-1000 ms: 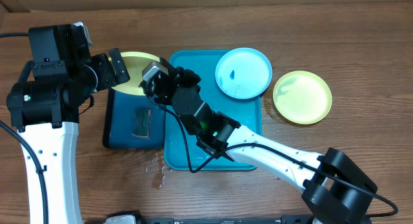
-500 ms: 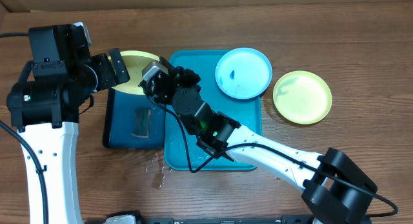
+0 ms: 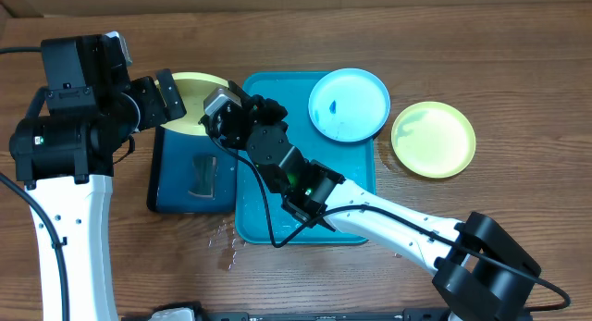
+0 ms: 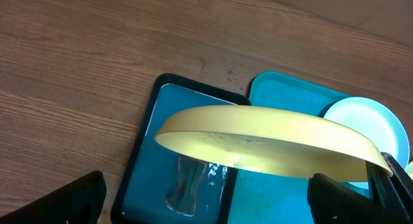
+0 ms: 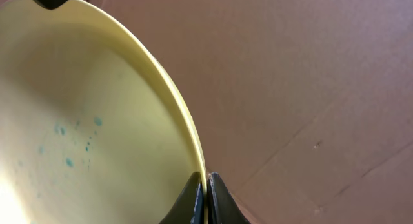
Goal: Clean dirty plates on tray and stack at the side
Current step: 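Hold the tilted yellow plate above the water tray with the right gripper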
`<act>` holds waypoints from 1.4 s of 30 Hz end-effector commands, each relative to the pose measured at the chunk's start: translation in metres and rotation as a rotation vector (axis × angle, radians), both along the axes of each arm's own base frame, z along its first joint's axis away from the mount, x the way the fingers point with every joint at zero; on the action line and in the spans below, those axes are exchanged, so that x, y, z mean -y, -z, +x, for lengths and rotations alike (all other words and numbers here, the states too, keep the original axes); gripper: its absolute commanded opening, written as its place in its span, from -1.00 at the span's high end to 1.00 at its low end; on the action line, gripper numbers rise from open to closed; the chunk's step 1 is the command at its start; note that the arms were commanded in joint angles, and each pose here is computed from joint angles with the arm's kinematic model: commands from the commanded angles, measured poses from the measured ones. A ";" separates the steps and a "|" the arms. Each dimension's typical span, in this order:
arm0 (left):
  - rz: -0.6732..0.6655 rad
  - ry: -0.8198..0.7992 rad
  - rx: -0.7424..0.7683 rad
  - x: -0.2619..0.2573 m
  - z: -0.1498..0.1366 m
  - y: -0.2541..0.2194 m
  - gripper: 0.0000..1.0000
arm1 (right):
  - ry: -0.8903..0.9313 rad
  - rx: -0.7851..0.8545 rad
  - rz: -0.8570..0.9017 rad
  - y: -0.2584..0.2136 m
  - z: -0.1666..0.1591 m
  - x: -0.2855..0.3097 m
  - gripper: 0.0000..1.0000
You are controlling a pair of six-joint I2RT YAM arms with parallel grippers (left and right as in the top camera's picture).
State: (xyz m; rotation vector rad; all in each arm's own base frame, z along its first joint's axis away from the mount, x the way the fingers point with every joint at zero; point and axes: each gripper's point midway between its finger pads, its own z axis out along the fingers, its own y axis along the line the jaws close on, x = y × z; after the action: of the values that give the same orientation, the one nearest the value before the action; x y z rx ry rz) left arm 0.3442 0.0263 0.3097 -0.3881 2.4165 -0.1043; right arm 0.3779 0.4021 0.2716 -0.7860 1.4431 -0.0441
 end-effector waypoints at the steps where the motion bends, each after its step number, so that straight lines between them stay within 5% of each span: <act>1: 0.000 -0.015 0.003 -0.002 0.002 -0.001 -1.00 | 0.003 0.031 0.046 -0.024 -0.002 -0.001 0.92; 42: 0.000 -0.015 0.003 -0.002 0.002 -0.001 -0.99 | 0.023 0.028 0.051 -0.024 -0.001 0.003 0.92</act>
State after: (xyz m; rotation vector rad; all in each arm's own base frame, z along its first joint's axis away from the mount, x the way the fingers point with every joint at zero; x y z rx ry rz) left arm 0.3442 0.0263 0.3097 -0.3881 2.4165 -0.1043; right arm 0.3780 0.4017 0.2715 -0.7832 1.4449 -0.0462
